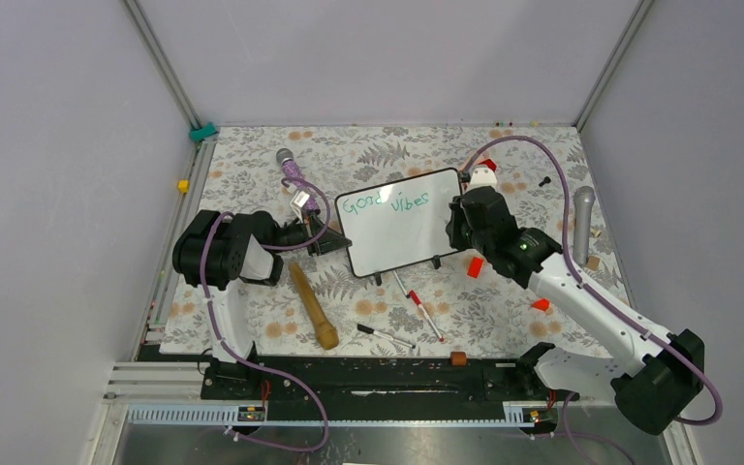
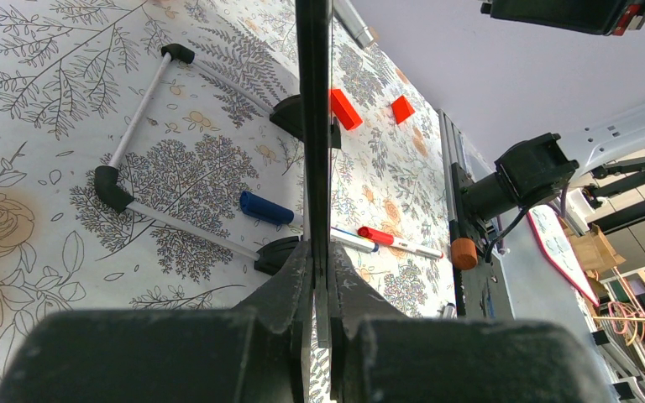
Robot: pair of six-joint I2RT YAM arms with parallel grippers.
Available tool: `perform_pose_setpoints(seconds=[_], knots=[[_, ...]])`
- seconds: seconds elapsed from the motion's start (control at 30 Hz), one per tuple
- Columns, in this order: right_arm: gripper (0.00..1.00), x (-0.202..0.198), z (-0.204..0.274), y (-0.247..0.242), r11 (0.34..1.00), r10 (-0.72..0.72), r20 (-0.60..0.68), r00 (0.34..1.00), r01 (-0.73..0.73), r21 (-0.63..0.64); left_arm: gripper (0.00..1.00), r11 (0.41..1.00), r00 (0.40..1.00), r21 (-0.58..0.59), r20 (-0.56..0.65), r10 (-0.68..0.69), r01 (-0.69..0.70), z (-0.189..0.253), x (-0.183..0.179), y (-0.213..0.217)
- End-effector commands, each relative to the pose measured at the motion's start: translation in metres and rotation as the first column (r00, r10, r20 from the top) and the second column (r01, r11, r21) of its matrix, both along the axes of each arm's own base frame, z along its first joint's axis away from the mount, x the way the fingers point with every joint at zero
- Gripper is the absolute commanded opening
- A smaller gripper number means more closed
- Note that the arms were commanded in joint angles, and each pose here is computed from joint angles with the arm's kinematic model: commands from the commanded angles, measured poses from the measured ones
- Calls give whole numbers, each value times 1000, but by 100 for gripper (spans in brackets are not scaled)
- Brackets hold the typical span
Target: Write a sentence on the whiteboard
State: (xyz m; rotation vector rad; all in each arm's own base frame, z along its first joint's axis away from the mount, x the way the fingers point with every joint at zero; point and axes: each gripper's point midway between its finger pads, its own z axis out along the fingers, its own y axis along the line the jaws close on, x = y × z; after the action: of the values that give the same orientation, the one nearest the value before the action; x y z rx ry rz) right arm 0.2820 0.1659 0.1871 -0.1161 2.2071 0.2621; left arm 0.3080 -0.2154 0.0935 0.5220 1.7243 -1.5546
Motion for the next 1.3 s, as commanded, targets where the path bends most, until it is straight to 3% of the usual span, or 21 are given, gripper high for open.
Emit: perform_pose_setpoints(seconds=[0.0, 0.2, 0.5, 0.8, 1.27], knots=[[0, 7, 20, 14, 999, 14, -16, 1000, -13, 41, 1, 1000, 999, 13, 38, -8, 7, -7, 2, -2], [0, 11, 19, 45, 994, 88, -55, 995, -84, 68, 1, 1000, 999, 13, 38, -9, 8, -6, 2, -2], [0, -3, 10, 97, 979, 193, -48, 980, -195, -51, 1, 1000, 999, 12, 36, -9, 9, -7, 2, -1], [0, -12, 7, 142, 960, 261, -32, 965, -263, -93, 1, 1000, 999, 12, 38, -11, 11, -6, 2, -2], [0, -17, -12, 175, 936, 279, -35, 960, -280, -215, 1, 1000, 999, 11, 39, -14, 13, -5, 2, -2]])
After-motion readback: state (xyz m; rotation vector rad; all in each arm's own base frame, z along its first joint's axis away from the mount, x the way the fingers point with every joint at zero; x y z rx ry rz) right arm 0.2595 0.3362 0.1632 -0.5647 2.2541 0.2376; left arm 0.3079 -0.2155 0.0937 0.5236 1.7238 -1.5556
